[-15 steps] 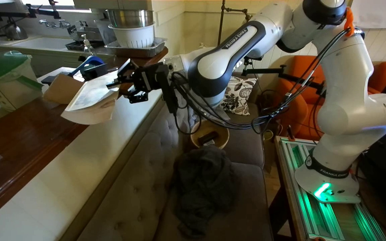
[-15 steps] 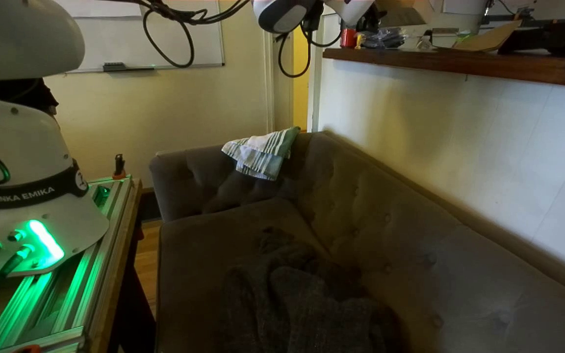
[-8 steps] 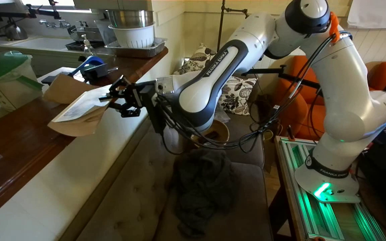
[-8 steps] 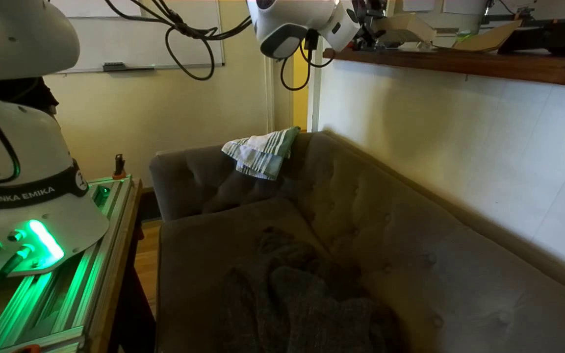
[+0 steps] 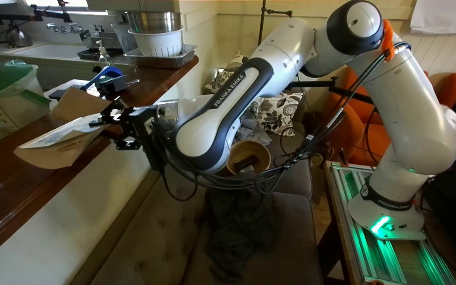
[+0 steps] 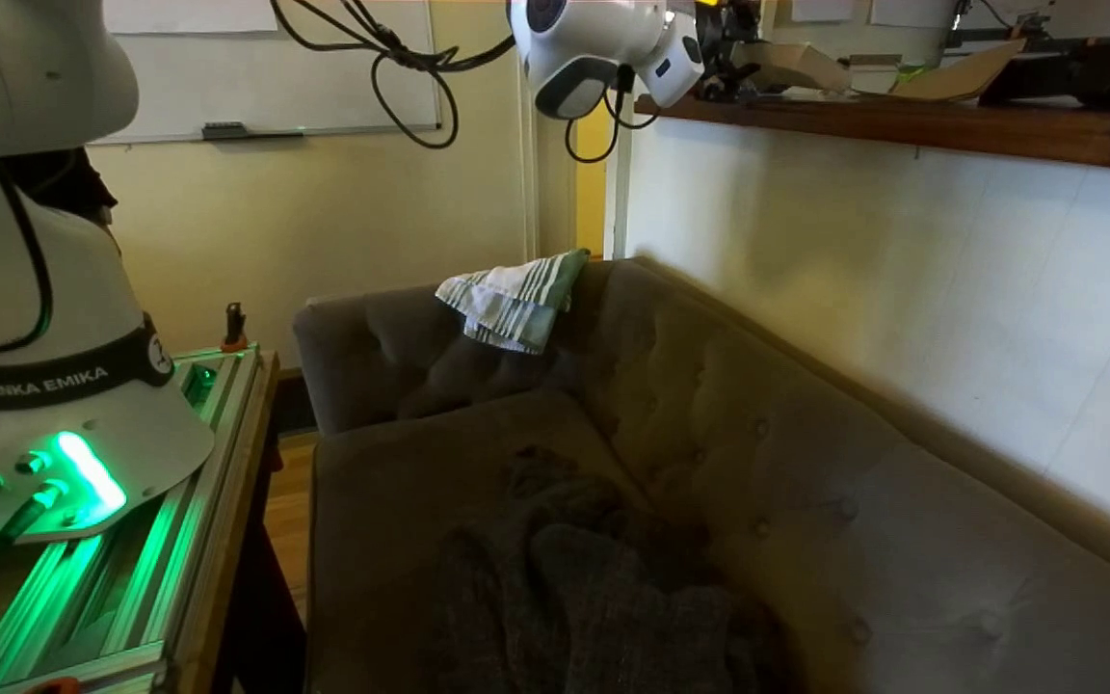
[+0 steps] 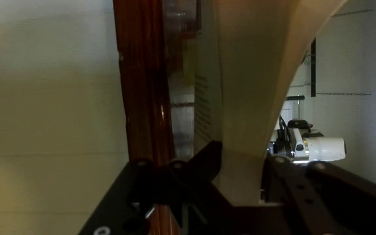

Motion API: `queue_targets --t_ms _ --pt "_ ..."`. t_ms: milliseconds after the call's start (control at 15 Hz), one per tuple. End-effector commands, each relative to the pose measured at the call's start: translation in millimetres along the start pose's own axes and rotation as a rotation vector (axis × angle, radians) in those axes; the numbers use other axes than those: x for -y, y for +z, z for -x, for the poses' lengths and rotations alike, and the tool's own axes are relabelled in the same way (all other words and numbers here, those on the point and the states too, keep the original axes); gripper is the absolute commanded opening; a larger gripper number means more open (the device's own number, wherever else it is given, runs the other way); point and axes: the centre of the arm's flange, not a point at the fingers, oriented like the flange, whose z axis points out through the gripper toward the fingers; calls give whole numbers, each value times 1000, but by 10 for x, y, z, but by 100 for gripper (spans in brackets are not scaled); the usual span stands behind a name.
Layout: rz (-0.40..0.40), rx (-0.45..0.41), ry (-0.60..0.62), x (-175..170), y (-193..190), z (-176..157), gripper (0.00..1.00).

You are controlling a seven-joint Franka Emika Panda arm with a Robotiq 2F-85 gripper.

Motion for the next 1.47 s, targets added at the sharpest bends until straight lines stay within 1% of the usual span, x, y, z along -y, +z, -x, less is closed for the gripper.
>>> queue_targets --t_ms 0,200,400,533,600,667,867,933,1067,1133,1267,1400 --pt "-3 -67 30 133 268 36 7" --pt "6 -101 20 108 353 -5 7" --pt "-6 -119 11 110 403 -19 7" --pt "2 -126 -2 115 425 -8 7" --pt "14 -127 -9 114 424 5 52" --pt "20 -132 -17 114 430 17 53" --pt "20 -146 -50 173 393 68 72" --pt "24 -150 -68 219 353 74 80" --pt "21 -159 -109 371 234 63 94" --pt "29 -169 -140 474 135 32 99" --pt "57 -228 -268 650 -113 -119 100" --pt "58 -239 -382 765 -391 -325 100"
